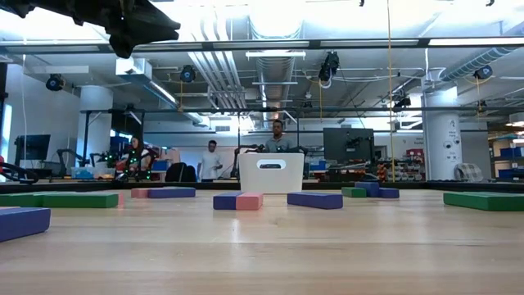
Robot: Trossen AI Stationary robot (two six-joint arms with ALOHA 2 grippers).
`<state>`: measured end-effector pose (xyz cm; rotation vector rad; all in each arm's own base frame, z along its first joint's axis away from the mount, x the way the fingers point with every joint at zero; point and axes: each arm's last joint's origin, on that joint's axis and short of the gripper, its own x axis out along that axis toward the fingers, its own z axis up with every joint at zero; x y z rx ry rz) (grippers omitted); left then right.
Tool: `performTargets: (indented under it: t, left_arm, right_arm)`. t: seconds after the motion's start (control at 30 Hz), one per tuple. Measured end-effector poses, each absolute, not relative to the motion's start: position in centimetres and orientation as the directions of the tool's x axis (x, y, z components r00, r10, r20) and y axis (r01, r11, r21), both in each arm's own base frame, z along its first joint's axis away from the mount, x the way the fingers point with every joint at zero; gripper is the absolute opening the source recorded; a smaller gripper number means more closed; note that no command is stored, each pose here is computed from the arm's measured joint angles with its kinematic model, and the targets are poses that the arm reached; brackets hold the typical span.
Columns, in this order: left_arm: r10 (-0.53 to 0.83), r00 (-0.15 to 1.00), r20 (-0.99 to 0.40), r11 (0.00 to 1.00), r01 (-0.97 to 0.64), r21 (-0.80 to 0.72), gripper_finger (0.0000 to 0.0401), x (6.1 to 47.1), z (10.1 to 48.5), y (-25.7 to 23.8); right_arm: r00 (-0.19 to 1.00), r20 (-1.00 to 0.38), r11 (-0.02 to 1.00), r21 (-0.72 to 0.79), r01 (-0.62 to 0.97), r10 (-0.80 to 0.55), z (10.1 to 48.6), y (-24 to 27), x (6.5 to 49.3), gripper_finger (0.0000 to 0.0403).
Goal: Sort blocks
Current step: Put the green block into the gray bin
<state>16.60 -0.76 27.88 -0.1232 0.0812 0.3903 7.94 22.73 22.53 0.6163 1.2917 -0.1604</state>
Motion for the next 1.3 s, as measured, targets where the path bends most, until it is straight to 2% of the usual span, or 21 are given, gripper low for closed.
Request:
performTargets:
  t: [0.1, 0.5, 0.67, 0.83, 1.07, 1.17, 1.3]
  left_arm:
    - [0.374, 0.922, -0.103, 0.917, -0.384, -0.104, 0.0098, 16.6, 27.9, -0.8]
    - [0.374, 0.920, -0.113, 0.918, -0.385, -0.097, 0.0098, 16.8, 27.7, -0.8]
    - [0.375, 0.919, -0.122, 0.918, -0.386, -0.092, 0.0098, 17.0, 27.5, -0.8]
    - [0.375, 0.918, -0.130, 0.918, -0.387, -0.087, 0.0098, 17.2, 27.4, -0.8]
    - [0.375, 0.917, -0.138, 0.918, -0.388, -0.082, 0.0098, 17.3, 27.3, -0.8]
    - [0.375, 0.916, -0.142, 0.918, -0.388, -0.080, 0.0098, 17.4, 27.2, -0.9]
    - [0.375, 0.916, -0.144, 0.918, -0.388, -0.079, 0.0098, 17.4, 27.2, -0.9]
  right_arm:
    - [0.268, -0.949, 0.824, 0.283, 0.490, 0.166, 22.3, 22.1, 8.0, 0.0368]
    - [0.273, -0.949, 0.806, 0.282, 0.520, 0.156, 22.3, 22.0, 8.0, 0.0368]
    - [0.257, -0.965, 0.705, 0.221, 0.674, 0.056, 22.0, 21.1, 7.8, 0.0368]
    - [0.221, -0.971, 0.784, 0.207, 0.586, 0.091, 22.0, 21.4, 7.7, 0.0368]
    - [0.222, -0.972, 0.785, 0.200, 0.587, 0.081, 21.9, 21.3, 7.8, 0.0373]
    - [0.199, -0.980, 0.746, 0.152, 0.649, 0.027, 21.8, 20.7, 7.6, 0.0383]
    - [0.197, -0.980, 0.759, 0.139, 0.636, 0.014, 21.5, 20.7, 7.6, 0.0386]
